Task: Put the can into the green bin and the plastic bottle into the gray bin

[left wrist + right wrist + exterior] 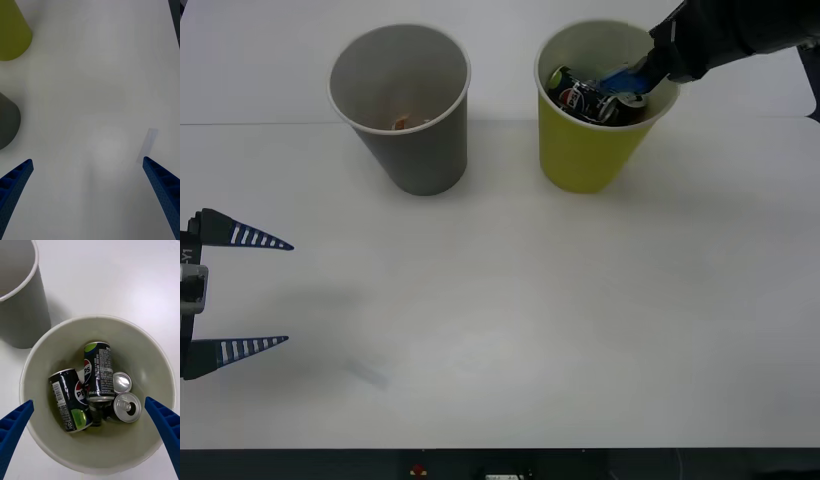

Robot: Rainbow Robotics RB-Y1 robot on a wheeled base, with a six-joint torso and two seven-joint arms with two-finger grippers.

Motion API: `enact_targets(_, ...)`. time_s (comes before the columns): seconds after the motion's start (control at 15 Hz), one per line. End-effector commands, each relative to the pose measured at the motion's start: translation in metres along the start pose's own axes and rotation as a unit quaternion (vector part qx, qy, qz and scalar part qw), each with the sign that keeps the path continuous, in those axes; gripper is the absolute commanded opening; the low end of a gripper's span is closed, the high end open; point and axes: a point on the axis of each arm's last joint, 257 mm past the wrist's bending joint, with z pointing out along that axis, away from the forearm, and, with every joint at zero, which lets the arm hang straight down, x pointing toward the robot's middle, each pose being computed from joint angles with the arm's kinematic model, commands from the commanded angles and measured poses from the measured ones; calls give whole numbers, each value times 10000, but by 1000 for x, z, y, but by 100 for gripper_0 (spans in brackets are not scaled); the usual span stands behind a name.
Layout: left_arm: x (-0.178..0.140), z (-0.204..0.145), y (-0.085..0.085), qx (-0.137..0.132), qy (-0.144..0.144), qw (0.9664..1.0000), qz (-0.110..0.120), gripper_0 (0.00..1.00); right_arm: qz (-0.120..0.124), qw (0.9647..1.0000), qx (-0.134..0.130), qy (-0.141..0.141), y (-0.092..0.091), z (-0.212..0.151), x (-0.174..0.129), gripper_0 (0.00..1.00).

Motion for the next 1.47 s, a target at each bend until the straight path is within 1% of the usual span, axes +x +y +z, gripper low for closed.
enact_targets(0.07,0,0,0,0,0,10000,0,100,-68,9994,-215,-270,14,-22,12,100)
enact_targets(0.2,0,0,0,0,0,10000,0,100,-221,9986,-249,-406,24,-39,23,100)
enact_targets(0.4,0,0,0,0,0,10000,0,100,-443,9976,-243,-475,44,-63,53,100)
enact_targets(0.53,0,0,0,0,0,10000,0,100,-546,9967,-285,-530,59,-75,69,100)
enact_targets(0.6,0,0,0,0,0,10000,0,100,-665,9960,-275,-527,67,-81,79,100)
enact_targets(0.67,0,0,0,0,0,10000,0,100,-875,9944,-282,-520,74,-87,90,100)
enact_targets(0.73,0,0,0,0,0,10000,0,100,-934,9937,-353,-519,81,-90,99,100)
enact_targets(0.93,0,0,0,0,0,10000,0,100,-1235,9885,-693,-524,103,-94,123,100)
enact_targets(1.13,0,0,0,0,0,10000,0,100,-1625,9831,-775,-332,116,-98,149,100)
enact_targets(1.33,0,0,0,0,0,10000,0,100,-1834,9780,-977,-211,128,-99,169,100)
enact_targets(1.47,0,0,0,0,0,10000,0,100,-1870,9770,-1016,-114,132,-100,178,100)
